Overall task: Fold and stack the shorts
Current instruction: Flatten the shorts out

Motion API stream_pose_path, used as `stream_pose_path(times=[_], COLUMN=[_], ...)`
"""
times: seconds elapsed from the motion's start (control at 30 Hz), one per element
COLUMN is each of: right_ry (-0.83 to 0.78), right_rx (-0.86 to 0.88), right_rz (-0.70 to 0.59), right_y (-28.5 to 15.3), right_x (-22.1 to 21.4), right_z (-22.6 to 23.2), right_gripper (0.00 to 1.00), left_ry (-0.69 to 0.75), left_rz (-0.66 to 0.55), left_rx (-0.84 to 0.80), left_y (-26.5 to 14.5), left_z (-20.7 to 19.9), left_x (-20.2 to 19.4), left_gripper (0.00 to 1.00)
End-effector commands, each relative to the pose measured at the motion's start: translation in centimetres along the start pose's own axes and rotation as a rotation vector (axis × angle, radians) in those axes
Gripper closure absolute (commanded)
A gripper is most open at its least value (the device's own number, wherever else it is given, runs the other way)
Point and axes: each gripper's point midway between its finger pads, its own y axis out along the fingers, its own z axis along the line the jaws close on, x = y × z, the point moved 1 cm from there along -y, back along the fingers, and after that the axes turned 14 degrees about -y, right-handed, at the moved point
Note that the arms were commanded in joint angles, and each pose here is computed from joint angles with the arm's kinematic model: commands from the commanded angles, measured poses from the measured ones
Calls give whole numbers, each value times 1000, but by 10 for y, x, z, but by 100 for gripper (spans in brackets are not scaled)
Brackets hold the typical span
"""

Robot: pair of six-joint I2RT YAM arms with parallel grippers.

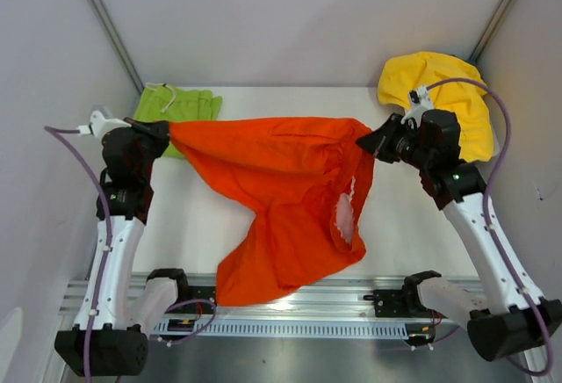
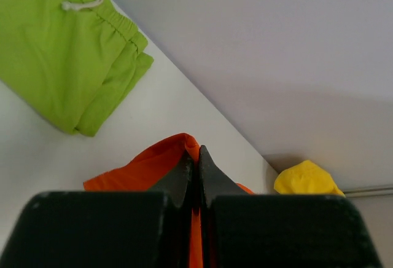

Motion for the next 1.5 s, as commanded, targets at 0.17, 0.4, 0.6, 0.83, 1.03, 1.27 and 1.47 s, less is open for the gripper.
stream_pose_path(times=[0.17,0.4,0.6,0.83,1.03,1.27,1.47], right_ry=[111,39,-215,-462,-488,-479,-390], right_rx=[204,269,358,468,585,676,500], right_rz=[-8,-23,-206,-457,-520,-550,-365], right_y=[30,17,-60,-153,-185,-212,-133], right_x=[4,23,73,110,117,119,111], right_z=[-32,-12,62,139,163,179,145], right_gripper=[100,100,100,100,100,100,100], left_ry=[-72,-35,-15,-42,-68,-68,-61], left_rz=[-47,-75,-182,-322,-397,-443,-359], left_rx=[-84,-144,-304,-563,-660,-720,-649], left_y=[44,32,-38,-141,-192,-227,-167], left_z=[-4,-31,-92,-147,-156,-167,-161], left_x=[-39,-22,32,88,111,127,100], left_gripper=[100,100,100,100,100,100,100])
